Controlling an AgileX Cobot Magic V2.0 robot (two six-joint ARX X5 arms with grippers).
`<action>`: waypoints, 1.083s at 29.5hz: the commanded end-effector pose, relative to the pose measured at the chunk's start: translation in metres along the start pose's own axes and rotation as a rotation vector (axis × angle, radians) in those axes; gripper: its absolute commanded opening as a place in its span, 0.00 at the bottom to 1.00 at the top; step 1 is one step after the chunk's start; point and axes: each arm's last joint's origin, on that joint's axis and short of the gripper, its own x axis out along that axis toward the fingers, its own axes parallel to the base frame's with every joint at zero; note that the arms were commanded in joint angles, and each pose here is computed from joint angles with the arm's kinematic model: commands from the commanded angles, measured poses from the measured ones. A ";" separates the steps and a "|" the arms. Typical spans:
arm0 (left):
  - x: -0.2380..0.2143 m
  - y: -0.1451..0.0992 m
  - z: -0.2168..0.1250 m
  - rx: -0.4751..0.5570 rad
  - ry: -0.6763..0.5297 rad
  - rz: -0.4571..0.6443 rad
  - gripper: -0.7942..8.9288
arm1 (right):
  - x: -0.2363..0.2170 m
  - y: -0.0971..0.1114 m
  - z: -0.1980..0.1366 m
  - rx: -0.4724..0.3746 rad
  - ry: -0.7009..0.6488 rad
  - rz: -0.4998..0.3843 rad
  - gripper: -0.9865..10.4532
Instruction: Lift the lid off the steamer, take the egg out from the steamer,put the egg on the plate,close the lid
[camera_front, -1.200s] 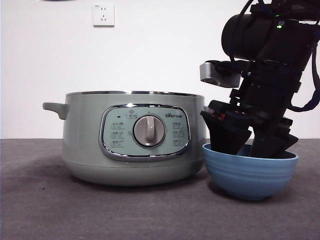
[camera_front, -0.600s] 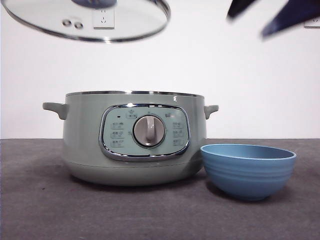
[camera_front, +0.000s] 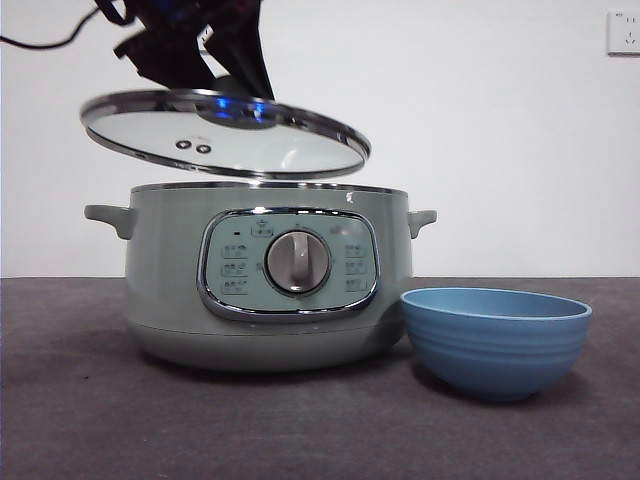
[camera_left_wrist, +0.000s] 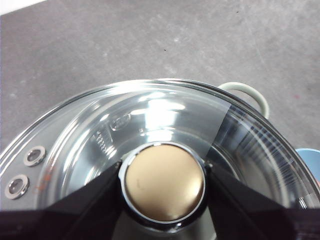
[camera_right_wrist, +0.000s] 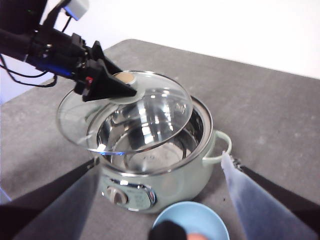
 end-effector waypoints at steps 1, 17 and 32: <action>0.000 -0.003 0.010 0.022 -0.069 -0.011 0.07 | 0.000 0.000 -0.001 0.011 0.011 0.002 0.45; 0.031 -0.013 0.004 0.038 -0.041 -0.035 0.07 | 0.000 0.000 -0.001 0.012 0.019 0.006 0.45; 0.041 -0.013 0.000 0.036 -0.016 -0.036 0.07 | 0.000 0.001 -0.001 0.012 0.018 0.012 0.45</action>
